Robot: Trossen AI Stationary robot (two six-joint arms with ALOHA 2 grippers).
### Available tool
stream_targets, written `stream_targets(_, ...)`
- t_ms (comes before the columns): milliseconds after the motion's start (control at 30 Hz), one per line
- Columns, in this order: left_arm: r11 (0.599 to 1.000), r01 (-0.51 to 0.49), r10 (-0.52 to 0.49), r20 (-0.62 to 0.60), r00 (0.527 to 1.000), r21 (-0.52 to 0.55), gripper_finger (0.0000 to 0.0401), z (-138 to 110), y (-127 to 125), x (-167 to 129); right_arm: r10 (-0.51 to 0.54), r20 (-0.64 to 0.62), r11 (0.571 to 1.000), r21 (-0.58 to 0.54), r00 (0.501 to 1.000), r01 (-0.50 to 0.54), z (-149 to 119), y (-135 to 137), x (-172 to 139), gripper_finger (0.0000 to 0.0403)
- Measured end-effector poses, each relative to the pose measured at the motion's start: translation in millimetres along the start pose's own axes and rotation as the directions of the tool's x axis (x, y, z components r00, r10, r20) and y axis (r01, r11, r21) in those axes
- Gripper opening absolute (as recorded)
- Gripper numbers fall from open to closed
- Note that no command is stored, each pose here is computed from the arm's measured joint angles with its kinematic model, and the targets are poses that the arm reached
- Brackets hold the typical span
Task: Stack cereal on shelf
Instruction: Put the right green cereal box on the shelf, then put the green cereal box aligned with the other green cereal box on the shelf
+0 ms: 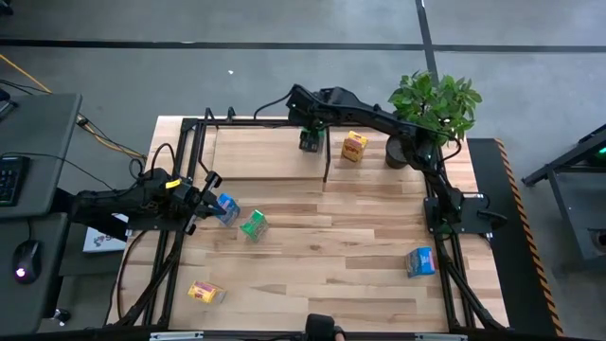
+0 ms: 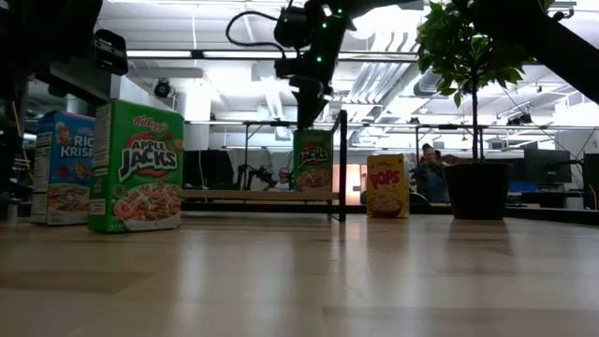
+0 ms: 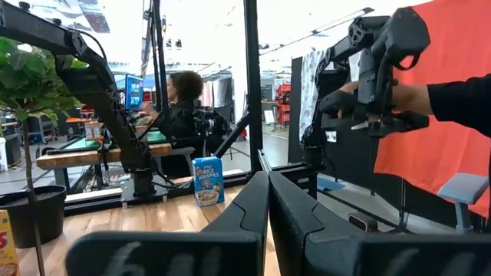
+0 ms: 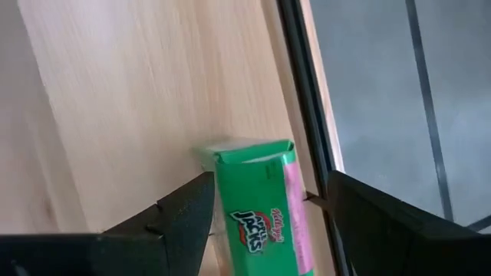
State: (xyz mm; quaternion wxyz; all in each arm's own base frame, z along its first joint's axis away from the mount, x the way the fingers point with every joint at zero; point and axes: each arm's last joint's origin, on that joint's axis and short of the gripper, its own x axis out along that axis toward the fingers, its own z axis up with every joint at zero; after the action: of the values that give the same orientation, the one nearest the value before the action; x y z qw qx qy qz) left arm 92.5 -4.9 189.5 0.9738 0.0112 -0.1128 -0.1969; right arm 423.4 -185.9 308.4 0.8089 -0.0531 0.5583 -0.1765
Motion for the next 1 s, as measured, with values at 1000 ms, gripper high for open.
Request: stream_targets(1000, 1.0, 0.0, 0.0, 0.0, 1.0, 0.0, 0.0003, 0, 0, 0, 0.545, -0.046, 0.837, -0.028, 0.837, -0.546, -4, 90, -56, 0.0245)
